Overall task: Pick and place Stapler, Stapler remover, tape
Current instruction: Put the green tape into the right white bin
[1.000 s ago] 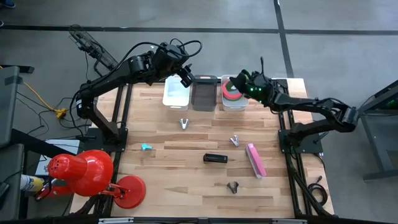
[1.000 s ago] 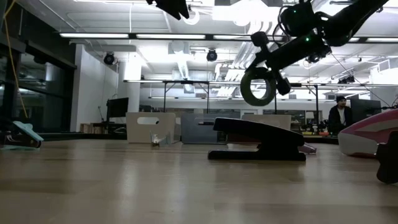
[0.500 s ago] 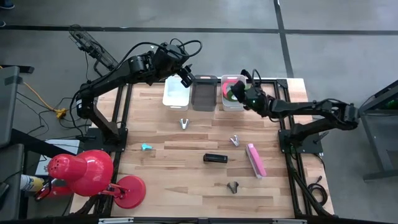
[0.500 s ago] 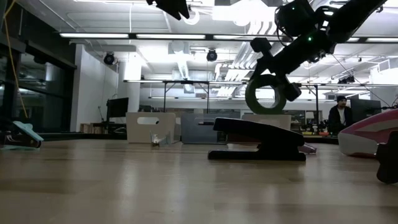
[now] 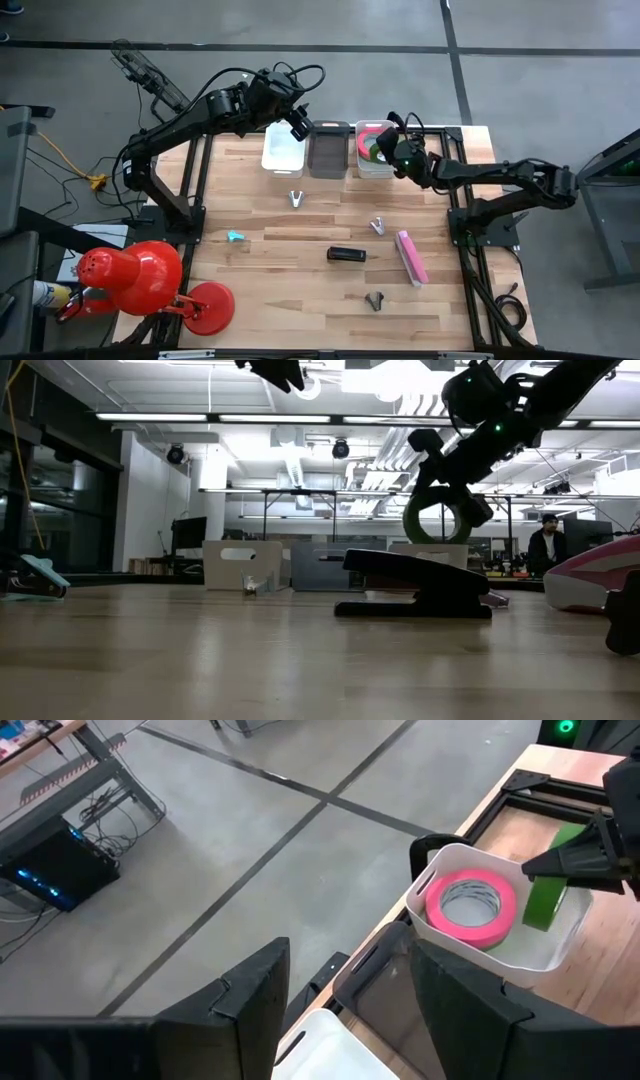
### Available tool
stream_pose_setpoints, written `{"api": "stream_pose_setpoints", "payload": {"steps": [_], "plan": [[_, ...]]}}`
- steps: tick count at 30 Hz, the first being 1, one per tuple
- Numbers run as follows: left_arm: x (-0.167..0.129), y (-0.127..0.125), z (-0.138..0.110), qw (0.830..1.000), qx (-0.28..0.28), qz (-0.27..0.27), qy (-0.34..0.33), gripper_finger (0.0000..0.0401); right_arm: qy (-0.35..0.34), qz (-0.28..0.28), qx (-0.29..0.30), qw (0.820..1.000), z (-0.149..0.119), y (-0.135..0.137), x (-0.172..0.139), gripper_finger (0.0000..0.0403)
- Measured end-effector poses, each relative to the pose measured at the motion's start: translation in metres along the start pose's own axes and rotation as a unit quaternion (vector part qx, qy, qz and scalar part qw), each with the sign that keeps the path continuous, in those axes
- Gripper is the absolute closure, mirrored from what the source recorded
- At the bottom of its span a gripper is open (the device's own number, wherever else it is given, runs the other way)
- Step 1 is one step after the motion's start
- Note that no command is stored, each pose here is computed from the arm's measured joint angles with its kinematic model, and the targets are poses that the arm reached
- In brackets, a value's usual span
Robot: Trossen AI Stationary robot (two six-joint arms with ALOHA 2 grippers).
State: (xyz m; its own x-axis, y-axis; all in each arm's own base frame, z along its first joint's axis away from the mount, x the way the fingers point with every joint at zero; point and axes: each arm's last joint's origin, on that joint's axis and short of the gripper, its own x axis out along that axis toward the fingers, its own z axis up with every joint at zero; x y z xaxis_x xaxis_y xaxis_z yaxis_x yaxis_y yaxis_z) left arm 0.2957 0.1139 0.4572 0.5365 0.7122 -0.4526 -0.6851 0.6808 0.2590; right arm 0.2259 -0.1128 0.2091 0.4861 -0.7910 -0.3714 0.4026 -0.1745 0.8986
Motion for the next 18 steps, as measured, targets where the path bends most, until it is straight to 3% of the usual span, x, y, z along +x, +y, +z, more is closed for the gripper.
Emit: {"api": "stream_pose_setpoints", "payload": {"steps": [18], "plan": [[0.000, 0.000, 0.001, 1.000, -0.002, 0.001, -0.004, 0.0199, 0.002, 0.005, 0.036, 0.999, -0.018, -0.013, 0.026, 0.0317]]}}
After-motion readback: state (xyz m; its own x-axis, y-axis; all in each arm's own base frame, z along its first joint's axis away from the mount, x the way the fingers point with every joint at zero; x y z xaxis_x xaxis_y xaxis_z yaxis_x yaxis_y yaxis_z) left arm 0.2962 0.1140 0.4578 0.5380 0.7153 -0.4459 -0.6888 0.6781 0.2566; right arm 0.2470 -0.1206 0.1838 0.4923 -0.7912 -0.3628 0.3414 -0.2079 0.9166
